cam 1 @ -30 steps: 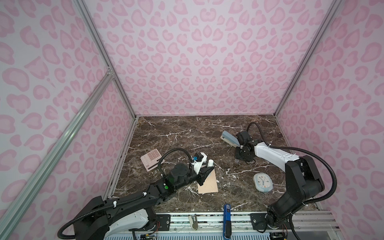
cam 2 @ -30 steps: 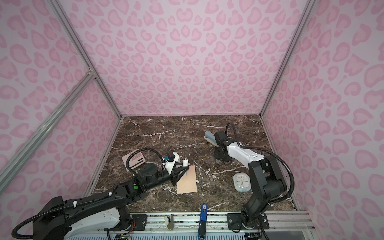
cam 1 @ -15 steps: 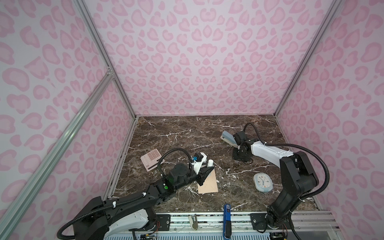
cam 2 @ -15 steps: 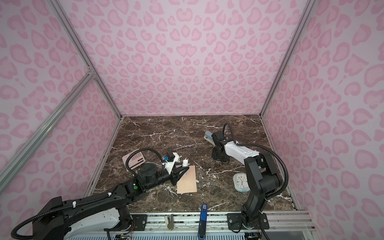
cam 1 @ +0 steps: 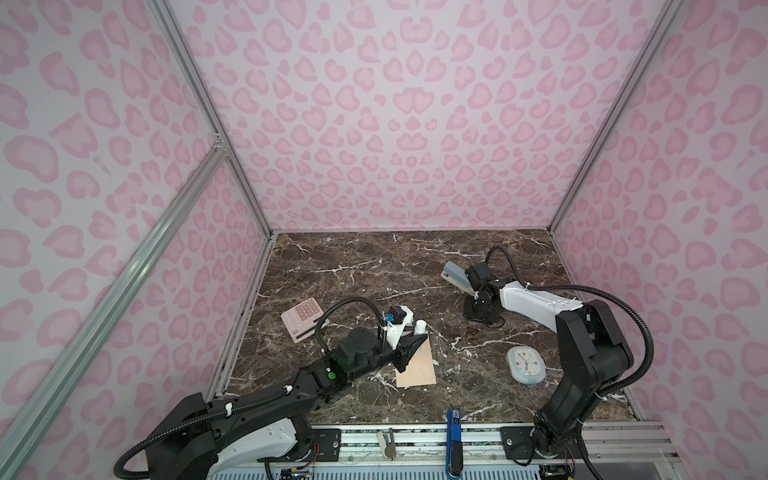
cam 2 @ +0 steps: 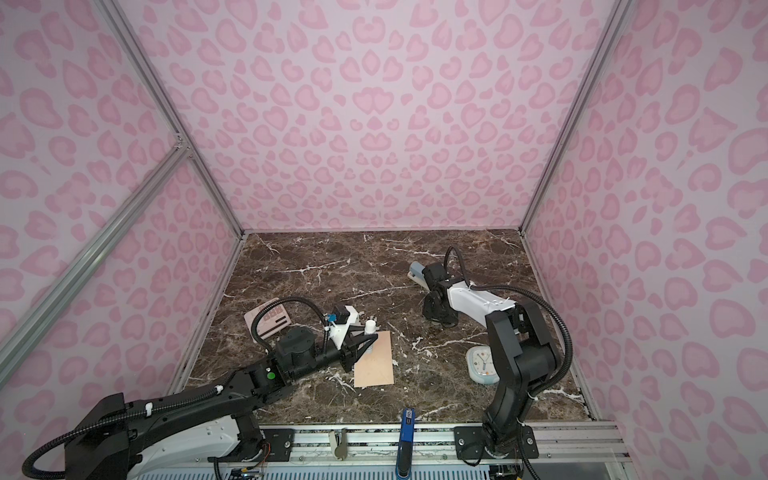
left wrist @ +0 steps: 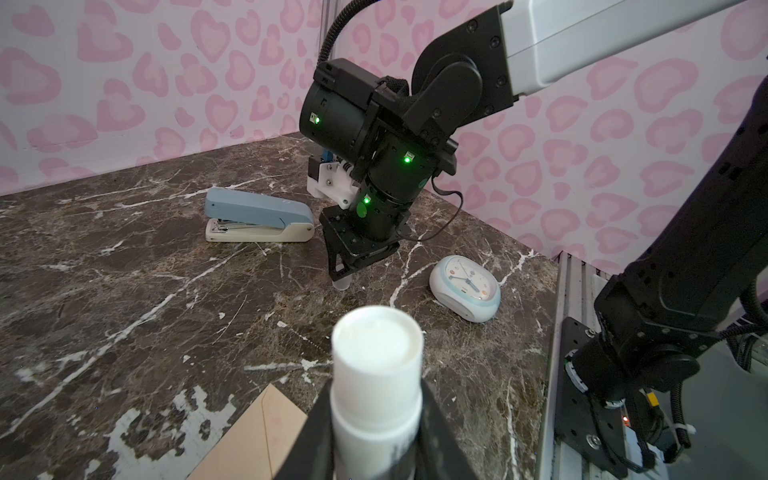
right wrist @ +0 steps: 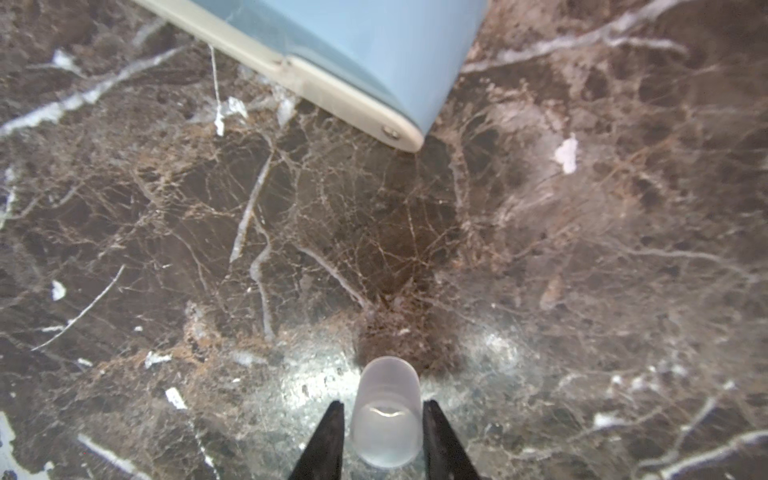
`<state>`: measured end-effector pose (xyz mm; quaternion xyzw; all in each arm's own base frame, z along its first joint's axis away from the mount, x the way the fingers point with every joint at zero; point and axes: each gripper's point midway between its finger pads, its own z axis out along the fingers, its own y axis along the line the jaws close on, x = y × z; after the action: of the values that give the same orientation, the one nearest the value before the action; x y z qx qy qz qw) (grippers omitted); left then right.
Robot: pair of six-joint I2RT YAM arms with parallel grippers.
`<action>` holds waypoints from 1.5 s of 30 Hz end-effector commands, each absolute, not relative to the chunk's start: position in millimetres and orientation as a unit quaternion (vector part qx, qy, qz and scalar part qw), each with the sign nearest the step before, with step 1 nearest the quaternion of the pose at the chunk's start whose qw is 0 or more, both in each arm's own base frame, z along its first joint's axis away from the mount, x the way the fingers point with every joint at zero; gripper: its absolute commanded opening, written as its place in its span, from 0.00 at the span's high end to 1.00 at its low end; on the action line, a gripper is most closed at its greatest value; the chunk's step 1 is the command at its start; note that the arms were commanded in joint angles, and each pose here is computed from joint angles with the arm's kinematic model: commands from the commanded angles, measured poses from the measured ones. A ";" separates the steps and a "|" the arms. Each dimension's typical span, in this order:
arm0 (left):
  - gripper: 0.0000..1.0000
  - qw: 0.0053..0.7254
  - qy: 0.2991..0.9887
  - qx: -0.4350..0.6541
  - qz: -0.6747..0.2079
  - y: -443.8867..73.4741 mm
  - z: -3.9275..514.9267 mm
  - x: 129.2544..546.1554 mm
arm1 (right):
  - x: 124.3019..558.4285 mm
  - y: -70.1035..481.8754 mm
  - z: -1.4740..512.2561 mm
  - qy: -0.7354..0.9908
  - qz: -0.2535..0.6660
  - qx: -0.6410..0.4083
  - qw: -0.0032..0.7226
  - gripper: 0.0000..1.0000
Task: Place the letter into the envelope and seal it
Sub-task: 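Lower the right gripper and close it on the translucent cap, then lift the cap with the right gripper and carry it toward the left gripper's glue stick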
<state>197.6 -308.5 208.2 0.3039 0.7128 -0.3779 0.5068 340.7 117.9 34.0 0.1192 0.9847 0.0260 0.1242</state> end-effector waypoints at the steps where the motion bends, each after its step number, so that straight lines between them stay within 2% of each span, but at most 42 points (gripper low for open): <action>1: 0.96 0.525 0.699 0.296 -0.385 -309.2 220.3 199.7 | 337.5 115.4 30.4 0.986 0.016 0.119 0.115 0.66; 22: 0.96 0.523 0.701 0.298 -0.382 -309.2 217.7 199.7 | 337.7 116.0 45.4 0.985 0.022 0.116 0.127 0.73; 29: 0.96 0.530 0.709 0.302 -0.354 -303.4 208.2 204.4 | 330.0 127.5 75.5 0.985 0.044 0.090 0.144 0.73; 37: 0.96 0.552 0.706 0.307 -0.320 -296.4 206.7 211.3 | 315.0 157.1 130.7 0.979 0.077 0.003 0.187 0.73; 45: 0.96 0.574 0.700 0.304 -0.296 -285.8 206.4 218.6 | 295.1 175.7 176.3 0.963 0.153 -0.041 0.217 0.73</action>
<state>213.7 -288.1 192.0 0.3070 0.7209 -0.3025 0.5427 306.5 168.6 167.6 -0.0150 0.9662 0.1276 0.2236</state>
